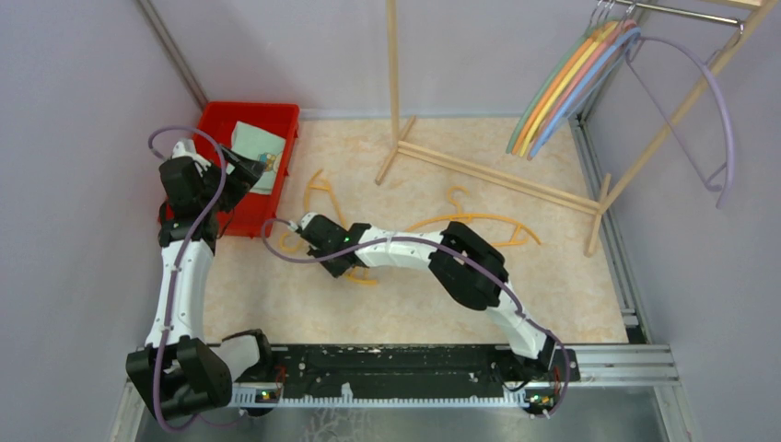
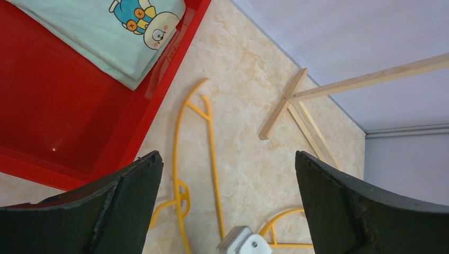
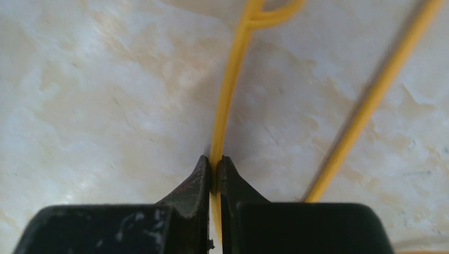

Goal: Organize the hangers

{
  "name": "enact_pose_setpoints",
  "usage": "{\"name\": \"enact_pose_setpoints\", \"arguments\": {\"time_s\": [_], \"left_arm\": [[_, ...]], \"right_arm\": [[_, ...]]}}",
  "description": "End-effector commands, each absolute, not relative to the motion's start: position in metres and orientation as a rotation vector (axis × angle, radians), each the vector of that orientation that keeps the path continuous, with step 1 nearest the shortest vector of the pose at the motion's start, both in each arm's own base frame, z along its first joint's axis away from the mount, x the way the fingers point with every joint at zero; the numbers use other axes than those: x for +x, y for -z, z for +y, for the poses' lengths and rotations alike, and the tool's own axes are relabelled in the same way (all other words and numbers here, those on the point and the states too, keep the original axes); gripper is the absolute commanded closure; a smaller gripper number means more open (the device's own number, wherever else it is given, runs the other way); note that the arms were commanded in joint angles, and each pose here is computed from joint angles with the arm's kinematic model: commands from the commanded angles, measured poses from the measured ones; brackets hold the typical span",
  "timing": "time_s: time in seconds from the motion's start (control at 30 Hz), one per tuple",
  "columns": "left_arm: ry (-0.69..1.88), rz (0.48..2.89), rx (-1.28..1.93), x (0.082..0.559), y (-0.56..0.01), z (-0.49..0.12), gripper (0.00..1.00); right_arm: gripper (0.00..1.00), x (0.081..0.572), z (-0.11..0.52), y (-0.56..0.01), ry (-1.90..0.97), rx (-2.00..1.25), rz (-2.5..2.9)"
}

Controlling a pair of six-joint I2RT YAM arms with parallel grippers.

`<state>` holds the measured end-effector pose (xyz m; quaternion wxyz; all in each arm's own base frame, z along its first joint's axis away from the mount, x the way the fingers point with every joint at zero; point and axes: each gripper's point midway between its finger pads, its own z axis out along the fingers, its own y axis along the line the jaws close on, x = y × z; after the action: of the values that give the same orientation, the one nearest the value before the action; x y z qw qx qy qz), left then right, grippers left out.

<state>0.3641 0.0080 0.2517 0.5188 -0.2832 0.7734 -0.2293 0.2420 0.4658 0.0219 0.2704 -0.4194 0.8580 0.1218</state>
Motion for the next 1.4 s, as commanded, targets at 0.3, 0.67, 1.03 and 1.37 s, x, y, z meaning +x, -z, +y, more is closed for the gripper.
{"name": "enact_pose_setpoints", "arguments": {"time_s": [0.3, 0.67, 1.03, 1.37], "left_arm": [[0.576, 1.799, -0.615, 0.362, -0.282, 0.004, 0.00], [0.596, 1.820, -0.637, 0.367, -0.266, 0.003, 0.00], [0.644, 1.845, -0.608, 0.368, -0.256, -0.005, 0.01], [0.698, 1.904, -0.502, 0.376, -0.250, -0.017, 0.03]], "right_arm": [[1.00, 0.286, 0.375, -0.176, -0.824, -0.719, 2.404], [1.00, 0.243, 0.351, -0.300, -1.028, -0.686, 2.221], [1.00, 0.235, 0.276, -0.392, -0.869, -0.338, 2.048], [1.00, 0.308, 0.250, -0.473, -0.721, 0.032, 1.687]]}}
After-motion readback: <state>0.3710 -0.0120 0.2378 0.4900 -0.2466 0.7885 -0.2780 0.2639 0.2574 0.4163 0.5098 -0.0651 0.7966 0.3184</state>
